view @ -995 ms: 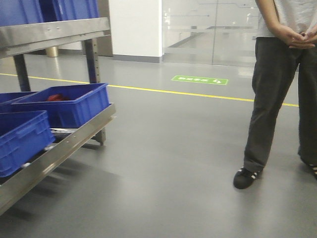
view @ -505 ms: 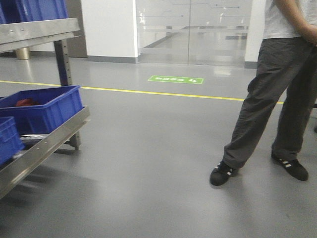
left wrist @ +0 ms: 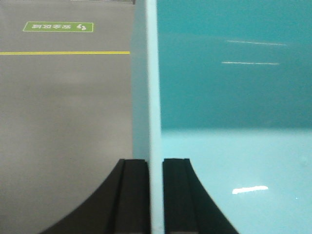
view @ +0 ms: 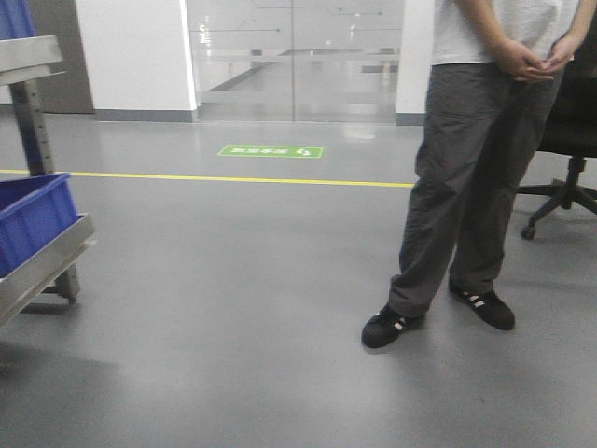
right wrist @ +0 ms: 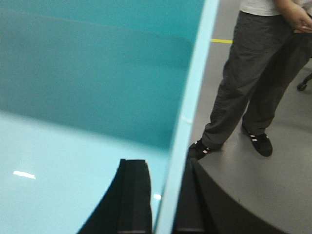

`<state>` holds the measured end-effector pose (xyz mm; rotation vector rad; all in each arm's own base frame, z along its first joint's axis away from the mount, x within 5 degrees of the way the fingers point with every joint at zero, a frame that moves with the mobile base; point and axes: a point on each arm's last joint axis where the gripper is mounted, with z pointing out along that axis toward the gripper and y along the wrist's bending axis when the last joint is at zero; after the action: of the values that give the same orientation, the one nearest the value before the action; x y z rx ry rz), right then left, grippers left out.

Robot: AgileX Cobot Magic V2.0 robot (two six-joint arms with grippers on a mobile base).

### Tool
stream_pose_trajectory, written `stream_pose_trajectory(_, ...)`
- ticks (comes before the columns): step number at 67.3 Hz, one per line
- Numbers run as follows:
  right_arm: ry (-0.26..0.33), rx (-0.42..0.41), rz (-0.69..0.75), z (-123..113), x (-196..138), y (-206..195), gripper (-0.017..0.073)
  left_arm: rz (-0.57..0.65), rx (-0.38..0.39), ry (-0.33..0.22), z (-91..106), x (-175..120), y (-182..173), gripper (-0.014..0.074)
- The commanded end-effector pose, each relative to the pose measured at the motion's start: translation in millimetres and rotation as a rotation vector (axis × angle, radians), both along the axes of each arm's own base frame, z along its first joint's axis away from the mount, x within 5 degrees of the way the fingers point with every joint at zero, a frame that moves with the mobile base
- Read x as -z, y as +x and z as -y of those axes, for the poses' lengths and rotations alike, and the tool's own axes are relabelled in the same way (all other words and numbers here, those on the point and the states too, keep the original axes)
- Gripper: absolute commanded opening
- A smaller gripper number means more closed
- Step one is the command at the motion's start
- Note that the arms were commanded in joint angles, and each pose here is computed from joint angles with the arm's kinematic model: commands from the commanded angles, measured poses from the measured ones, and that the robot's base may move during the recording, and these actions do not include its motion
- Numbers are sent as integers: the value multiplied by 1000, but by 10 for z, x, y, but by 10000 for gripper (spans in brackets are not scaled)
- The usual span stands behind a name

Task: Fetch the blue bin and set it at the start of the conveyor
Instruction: 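Hold the bin in both grippers while the base backs away from the shelf, then hold the bin in both grippers while the base turns toward the red conveyor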

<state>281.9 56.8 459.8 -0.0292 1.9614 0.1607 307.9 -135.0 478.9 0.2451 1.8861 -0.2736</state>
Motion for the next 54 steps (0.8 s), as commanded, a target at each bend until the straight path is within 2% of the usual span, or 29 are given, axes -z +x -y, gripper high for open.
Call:
stream_pose_trajectory(1, 65, -53, 123, -88, -153, -13, -153, 35, 61, -127, 110, -116, -77, -111)
stream_pose_trajectory(54, 65, -53, 123, -88, -153, -13, -153, 35, 61, -127, 110, -116, -77, -111)
